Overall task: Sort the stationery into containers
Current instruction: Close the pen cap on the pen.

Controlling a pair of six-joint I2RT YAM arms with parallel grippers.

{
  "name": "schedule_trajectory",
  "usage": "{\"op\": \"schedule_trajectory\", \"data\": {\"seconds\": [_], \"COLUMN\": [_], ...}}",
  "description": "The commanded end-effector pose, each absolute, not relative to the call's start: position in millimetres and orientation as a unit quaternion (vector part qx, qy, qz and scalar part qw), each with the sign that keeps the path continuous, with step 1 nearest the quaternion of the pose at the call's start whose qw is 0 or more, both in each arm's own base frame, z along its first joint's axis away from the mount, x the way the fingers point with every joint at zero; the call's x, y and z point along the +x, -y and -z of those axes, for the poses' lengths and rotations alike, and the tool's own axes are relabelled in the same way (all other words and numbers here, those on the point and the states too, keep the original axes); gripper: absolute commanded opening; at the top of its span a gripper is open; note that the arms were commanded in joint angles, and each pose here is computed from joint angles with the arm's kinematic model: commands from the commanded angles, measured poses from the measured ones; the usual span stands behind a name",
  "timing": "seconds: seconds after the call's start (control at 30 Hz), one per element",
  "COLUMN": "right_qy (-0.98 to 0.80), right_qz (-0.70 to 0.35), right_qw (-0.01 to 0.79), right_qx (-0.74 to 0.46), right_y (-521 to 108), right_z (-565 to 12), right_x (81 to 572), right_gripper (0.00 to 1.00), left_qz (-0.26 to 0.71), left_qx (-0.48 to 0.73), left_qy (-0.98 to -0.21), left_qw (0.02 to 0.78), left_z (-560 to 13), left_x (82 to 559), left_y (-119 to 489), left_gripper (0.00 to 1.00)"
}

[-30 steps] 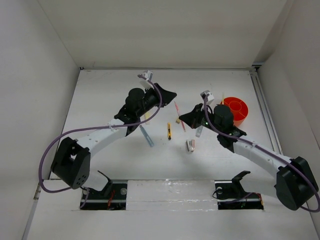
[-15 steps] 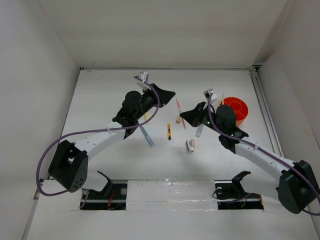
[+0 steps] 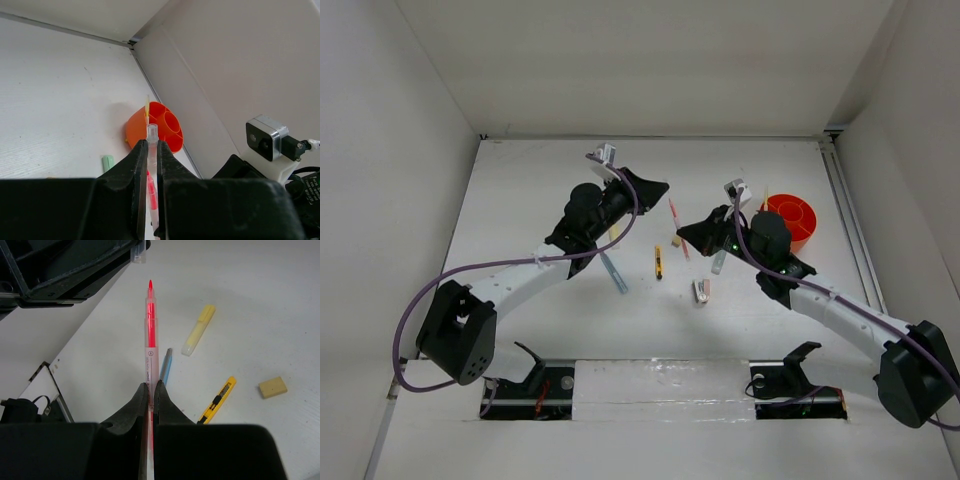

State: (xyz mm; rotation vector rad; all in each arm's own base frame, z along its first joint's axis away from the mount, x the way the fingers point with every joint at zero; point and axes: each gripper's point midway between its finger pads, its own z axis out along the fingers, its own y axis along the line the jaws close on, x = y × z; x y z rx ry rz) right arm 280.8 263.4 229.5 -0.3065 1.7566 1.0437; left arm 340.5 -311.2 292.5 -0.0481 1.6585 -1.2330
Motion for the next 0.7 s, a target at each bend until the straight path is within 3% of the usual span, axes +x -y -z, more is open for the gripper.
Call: {"op": "schedule_trajectory", "data": {"seconds": [0.0,0.67], "right_qy": [-0.688,-0.676], "right_qz": [-0.454,-0.456], "right_qw": [0.551,0.564], "right_qx": [-0.132,-0.130], "right_y": [-267,-270], "right_z": [-267,-284], "right_x": [281,288], "right_gripper": [0.00,0.00], "left_qz": [0.532,0.529], "left_qx": [-0.018,-0.014], "left_qy": [-0.654,-0.668], "left_qw": [0.538,0.524], "left_z": [-322,-303], "left_x": [336,339], "left_y": [306,312], "left_gripper": [0.00,0.00]}}
